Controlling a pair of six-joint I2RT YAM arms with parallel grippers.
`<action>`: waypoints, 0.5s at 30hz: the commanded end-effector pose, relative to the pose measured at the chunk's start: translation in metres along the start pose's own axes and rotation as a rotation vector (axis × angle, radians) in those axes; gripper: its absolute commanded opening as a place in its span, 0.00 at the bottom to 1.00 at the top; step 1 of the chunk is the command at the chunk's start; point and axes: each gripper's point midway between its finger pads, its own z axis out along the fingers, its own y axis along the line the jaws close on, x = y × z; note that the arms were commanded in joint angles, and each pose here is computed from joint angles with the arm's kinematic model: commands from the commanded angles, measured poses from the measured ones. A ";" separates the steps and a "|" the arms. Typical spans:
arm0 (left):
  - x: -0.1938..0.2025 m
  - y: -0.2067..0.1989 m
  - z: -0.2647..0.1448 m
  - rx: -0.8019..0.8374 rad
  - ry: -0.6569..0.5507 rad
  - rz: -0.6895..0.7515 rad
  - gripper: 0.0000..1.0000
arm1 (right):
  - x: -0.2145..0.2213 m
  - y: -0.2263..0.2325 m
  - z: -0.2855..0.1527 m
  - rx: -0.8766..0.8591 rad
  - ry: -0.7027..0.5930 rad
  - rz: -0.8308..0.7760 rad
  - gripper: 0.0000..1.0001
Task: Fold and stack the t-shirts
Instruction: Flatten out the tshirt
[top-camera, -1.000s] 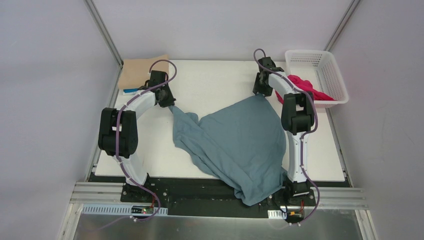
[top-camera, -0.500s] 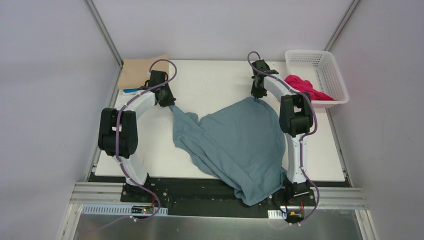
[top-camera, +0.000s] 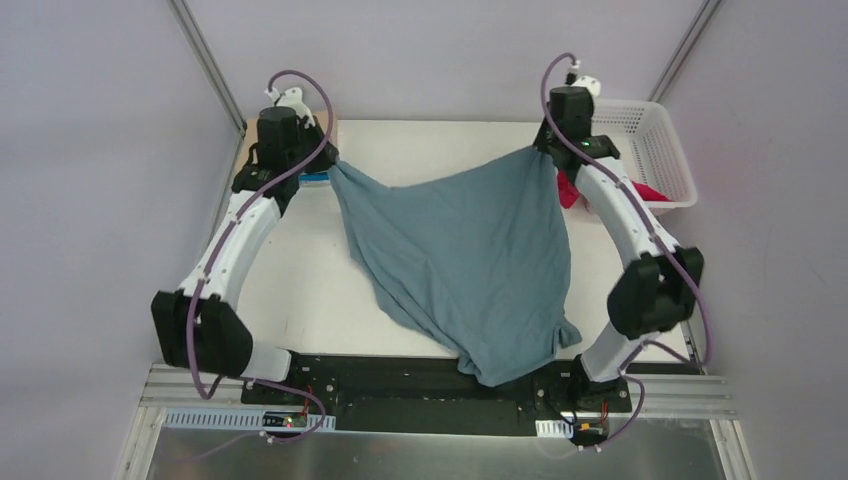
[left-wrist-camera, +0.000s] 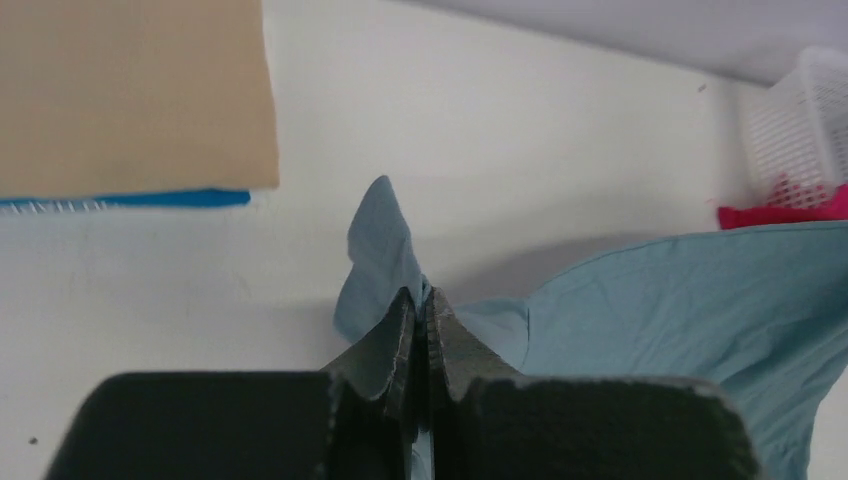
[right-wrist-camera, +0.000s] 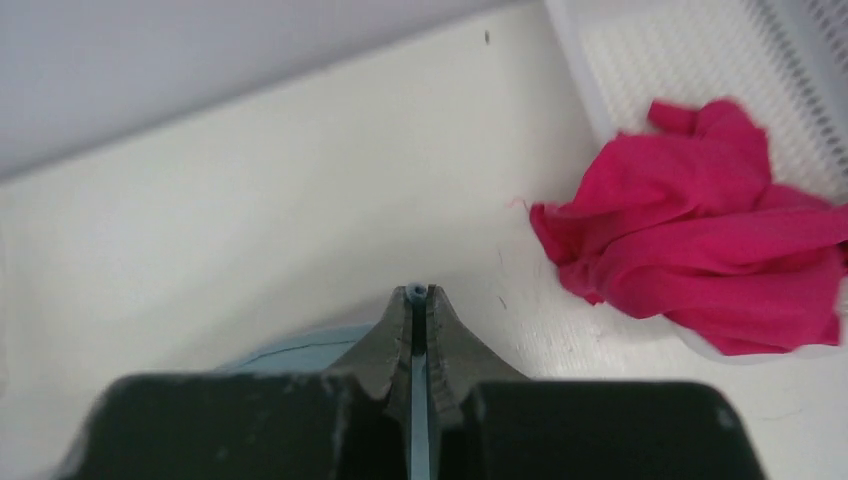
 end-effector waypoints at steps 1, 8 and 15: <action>-0.096 -0.041 -0.078 0.116 -0.324 0.126 0.00 | -0.097 -0.013 -0.093 -0.058 -0.315 0.087 0.00; -0.153 -0.073 -0.186 0.218 -0.576 0.204 0.00 | -0.142 -0.026 -0.221 -0.225 -0.501 0.149 0.00; -0.188 -0.097 -0.304 0.305 -0.821 0.277 0.00 | -0.160 -0.036 -0.351 -0.446 -0.635 0.182 0.00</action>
